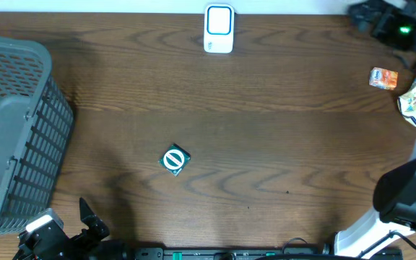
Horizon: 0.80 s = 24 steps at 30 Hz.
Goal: Scan the item barcode
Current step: 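Carry the Kleenex box to the right table edge and release, then reach the right gripper down and grasp the green mint tin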
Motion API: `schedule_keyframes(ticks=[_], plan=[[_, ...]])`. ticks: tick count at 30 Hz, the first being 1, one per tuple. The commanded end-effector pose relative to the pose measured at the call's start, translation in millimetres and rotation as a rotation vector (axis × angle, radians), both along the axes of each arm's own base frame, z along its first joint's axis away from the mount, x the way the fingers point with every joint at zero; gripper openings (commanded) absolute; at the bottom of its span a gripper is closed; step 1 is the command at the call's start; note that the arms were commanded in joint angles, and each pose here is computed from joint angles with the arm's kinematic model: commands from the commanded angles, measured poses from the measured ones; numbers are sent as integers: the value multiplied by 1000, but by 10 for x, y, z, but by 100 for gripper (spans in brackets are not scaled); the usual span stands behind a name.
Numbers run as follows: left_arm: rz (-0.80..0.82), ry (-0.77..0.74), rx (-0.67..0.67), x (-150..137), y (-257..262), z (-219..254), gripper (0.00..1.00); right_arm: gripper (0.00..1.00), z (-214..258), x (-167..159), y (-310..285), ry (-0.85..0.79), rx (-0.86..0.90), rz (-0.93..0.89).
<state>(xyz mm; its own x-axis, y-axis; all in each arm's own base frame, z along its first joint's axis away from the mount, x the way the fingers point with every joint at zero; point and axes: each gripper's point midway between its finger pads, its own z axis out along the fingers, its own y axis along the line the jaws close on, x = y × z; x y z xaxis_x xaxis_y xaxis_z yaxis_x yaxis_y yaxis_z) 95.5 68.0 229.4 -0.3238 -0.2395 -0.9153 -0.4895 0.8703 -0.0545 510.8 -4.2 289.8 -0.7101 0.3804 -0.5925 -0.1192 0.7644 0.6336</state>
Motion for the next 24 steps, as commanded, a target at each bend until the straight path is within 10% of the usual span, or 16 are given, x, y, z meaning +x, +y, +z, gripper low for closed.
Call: schedule_keyframes(ticks=[1, 10, 18, 24], plan=[[7, -8, -3, -9, 5, 17, 98, 99, -77, -244, 1025, 119, 212, 272], [7, -8, -3, -9, 5, 17, 98, 99, -628, -1282, 2909, 125, -165, 789], [7, -8, -3, -9, 6, 17, 98, 99, -1410, -1966, 3203, 599, -482, 264], [7, -8, -3, -9, 5, 15, 98, 98, -1486, -2186, 3479, 553, -543, 211]])
